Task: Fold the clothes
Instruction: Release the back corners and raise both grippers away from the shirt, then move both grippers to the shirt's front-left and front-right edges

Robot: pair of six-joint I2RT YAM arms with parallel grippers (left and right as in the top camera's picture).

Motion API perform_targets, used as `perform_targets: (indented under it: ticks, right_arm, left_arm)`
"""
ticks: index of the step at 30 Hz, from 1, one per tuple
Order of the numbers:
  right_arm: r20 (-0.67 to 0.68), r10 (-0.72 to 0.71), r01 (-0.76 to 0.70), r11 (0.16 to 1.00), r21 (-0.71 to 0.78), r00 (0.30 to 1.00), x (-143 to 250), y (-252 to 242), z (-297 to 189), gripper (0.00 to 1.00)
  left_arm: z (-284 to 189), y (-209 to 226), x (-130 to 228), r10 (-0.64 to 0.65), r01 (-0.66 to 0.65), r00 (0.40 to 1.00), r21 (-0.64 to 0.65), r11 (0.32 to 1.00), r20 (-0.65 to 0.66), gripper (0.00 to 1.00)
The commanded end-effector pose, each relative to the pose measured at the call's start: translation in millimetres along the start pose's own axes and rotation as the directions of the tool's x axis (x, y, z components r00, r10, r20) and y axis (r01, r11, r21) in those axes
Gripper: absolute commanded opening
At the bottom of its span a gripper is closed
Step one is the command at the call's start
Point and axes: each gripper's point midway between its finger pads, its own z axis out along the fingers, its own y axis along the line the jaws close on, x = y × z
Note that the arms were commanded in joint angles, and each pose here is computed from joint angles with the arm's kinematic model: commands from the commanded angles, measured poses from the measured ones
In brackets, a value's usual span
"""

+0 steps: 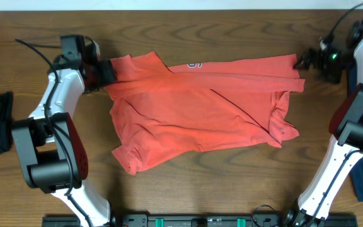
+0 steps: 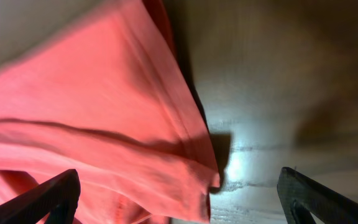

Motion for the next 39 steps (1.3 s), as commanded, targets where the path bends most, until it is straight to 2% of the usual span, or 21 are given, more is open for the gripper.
perform_targets:
  ticks: [1, 3, 7, 10, 13, 20, 29, 33, 39]
  right_arm:
    - [0.140, -0.084, 0.089, 0.996, -0.030, 0.987, -33, 30, -50, 0.99]
    - [0.170, -0.101, 0.113, 0.992, -0.059, 0.980, -37, 47, -70, 0.99]
    - [0.197, -0.170, 0.192, 0.976, -0.098, 0.965, -31, 76, -103, 0.99]
    - [0.227, -0.208, 0.228, 0.972, -0.064, 0.951, -25, 85, -128, 0.99]
    - [0.247, -0.222, 0.242, 0.969, -0.051, 0.943, -15, 97, -151, 0.99]
    - [0.240, -0.267, 0.285, 0.958, -0.042, 0.933, 17, 136, -182, 0.99]
    - [0.116, -0.320, 0.313, 0.947, 0.074, 0.940, 48, 179, -157, 0.99]
    - [0.049, -0.313, 0.307, 0.946, 0.109, 0.948, 60, 184, -140, 0.99]
    - [-0.037, -0.243, 0.245, 0.956, 0.162, 0.969, 85, 166, -125, 0.99]
  left_arm:
    - [-55, -35, -50, 0.035, -0.049, 0.989, 0.098, 0.994, 0.146, 0.56]
    - [-74, -45, -52, 0.042, -0.062, 0.986, 0.124, 0.990, 0.160, 0.56]
    - [-108, -52, -37, 0.108, -0.125, 0.983, 0.111, 0.986, 0.146, 0.25]
    - [-137, -57, -25, 0.161, -0.176, 0.975, 0.096, 0.980, 0.151, 0.26]
    - [-160, -55, -12, 0.163, -0.174, 0.976, 0.063, 0.983, 0.146, 0.27]
    - [-166, -54, 37, 0.168, -0.172, 0.984, 0.070, 0.983, 0.055, 0.25]
    - [-154, -51, 98, 0.170, -0.168, 0.985, 0.085, 0.982, -0.018, 0.25]
    - [-161, -49, 110, 0.171, -0.170, 0.985, 0.087, 0.982, 0.001, 0.26]
    - [-171, -51, 112, 0.176, -0.177, 0.984, 0.090, 0.980, 0.029, 0.29]
